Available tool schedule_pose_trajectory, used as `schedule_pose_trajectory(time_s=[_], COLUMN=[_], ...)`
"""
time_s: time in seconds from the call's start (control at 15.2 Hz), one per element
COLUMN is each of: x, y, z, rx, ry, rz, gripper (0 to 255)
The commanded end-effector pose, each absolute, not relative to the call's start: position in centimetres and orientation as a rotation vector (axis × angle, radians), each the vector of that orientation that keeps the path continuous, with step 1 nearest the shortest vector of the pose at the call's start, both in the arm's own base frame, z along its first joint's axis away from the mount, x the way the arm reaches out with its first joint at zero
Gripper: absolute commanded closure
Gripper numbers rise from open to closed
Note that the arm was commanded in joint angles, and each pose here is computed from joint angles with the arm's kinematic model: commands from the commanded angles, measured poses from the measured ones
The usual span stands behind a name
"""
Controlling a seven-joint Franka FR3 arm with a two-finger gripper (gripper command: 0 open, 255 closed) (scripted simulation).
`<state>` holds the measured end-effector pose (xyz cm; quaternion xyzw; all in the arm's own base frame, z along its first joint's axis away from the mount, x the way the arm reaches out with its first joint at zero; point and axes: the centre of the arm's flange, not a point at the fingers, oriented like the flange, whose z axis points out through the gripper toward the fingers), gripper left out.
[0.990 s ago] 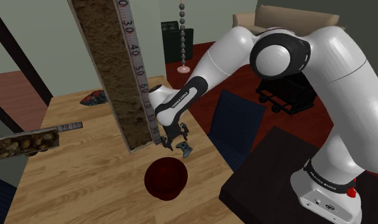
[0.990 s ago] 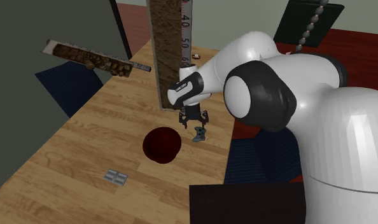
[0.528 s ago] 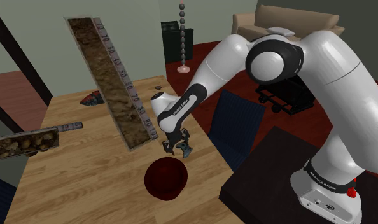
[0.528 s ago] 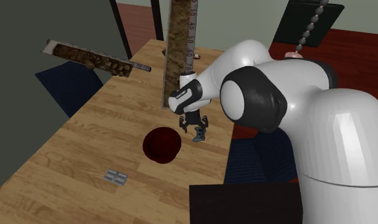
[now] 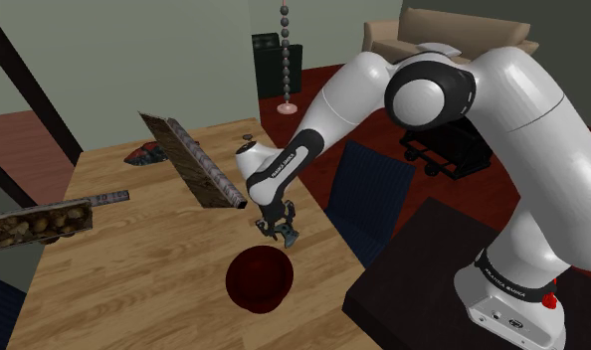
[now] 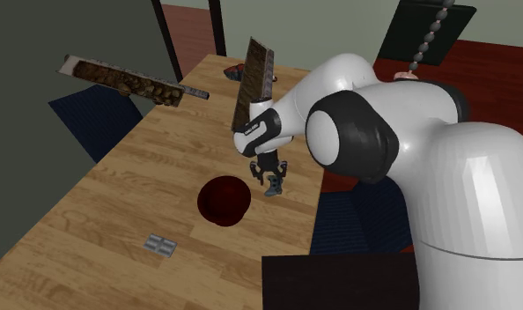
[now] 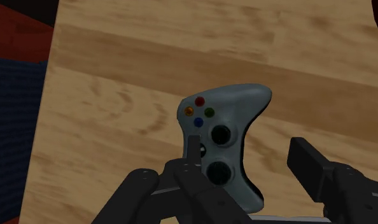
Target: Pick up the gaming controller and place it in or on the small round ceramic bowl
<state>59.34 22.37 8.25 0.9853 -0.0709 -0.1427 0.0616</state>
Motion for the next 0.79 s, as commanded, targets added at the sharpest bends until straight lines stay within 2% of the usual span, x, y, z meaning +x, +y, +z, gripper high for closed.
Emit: schedule_pose_trajectory(time_s=[0.0, 0.46, 0.73], x=[59.0, 59.1, 59.1], y=[22.6, 22.7, 22.7], z=[7.7, 7.7, 9.8], rx=[2.985, 2.985, 2.985], ry=[-0.208, -0.208, -0.208], rz=[-0.433, -0.433, -0.433], gripper=[255, 255, 255])
